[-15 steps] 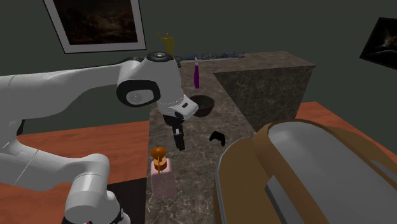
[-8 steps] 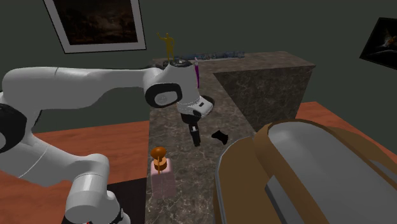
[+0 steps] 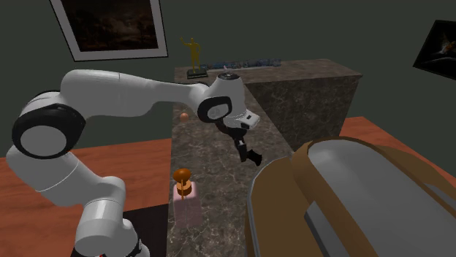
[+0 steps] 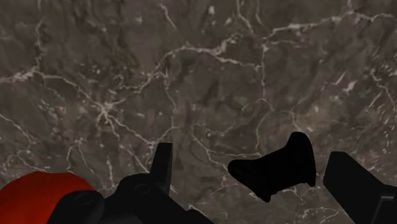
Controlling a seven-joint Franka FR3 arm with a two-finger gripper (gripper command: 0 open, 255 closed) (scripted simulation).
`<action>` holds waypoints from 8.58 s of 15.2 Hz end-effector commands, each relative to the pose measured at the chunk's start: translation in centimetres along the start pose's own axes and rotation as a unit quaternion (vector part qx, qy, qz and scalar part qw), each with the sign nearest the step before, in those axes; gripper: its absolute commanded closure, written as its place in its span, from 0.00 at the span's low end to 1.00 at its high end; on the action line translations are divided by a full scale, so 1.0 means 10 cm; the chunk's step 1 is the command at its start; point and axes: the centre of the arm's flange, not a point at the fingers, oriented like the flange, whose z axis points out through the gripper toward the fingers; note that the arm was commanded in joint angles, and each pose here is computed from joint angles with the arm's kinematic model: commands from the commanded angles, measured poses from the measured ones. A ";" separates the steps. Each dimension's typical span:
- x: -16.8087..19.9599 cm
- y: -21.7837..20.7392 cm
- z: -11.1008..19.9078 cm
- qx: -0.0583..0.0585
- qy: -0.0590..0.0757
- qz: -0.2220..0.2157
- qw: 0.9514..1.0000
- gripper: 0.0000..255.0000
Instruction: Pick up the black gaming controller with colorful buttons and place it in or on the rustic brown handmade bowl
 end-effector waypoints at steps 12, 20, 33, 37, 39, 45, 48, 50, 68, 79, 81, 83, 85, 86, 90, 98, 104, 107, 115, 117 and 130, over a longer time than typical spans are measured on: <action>0.47 -0.41 0.82 -0.013 0.007 -0.011 1.000 0.00; 0.47 -0.41 0.85 -0.013 0.007 -0.011 1.000 0.00; 0.52 -0.30 0.74 0.031 0.060 0.191 0.979 0.00; 0.56 -0.27 0.85 0.048 0.080 0.270 0.958 0.00; 0.58 -0.27 0.96 0.048 0.080 0.270 0.958 0.00; 0.61 -0.28 1.09 0.048 0.080 0.270 0.958 0.00; 0.61 -0.28 1.09 0.048 0.080 0.270 0.958 0.00; 0.61 -0.28 1.09 0.048 0.080 0.270 0.958 1.00; 0.68 -0.29 0.62 0.048 0.080 0.270 0.958 1.00; 0.77 -0.31 0.05 0.048 0.080 0.270 0.958 1.00; 0.79 -0.31 -0.05 0.048 0.080 0.270 0.958 1.00; 0.81 -0.32 -0.16 0.048 0.080 0.270 0.958 1.00; 0.82 -0.32 -0.26 0.048 0.080 0.270 0.958 1.00; 0.83 -0.32 -0.32 0.048 0.080 0.270 0.958 1.00; 0.86 -0.33 -0.52 0.048 0.080 0.270 0.958 1.00; 0.73 -1.11 -0.62 0.048 0.080 0.270 0.958 1.00; 0.58 -1.89 -0.65 0.048 0.080 0.270 0.958 1.00; 0.51 -2.28 -0.66 0.048 0.080 0.270 0.958 1.00; 0.35 -3.01 -0.58 0.048 0.080 0.270 0.958 1.00; 0.34 -3.01 -0.48 0.048 0.080 0.270 0.958 1.00; 0.24 -2.99 0.10 0.048 0.080 0.270 0.958 1.00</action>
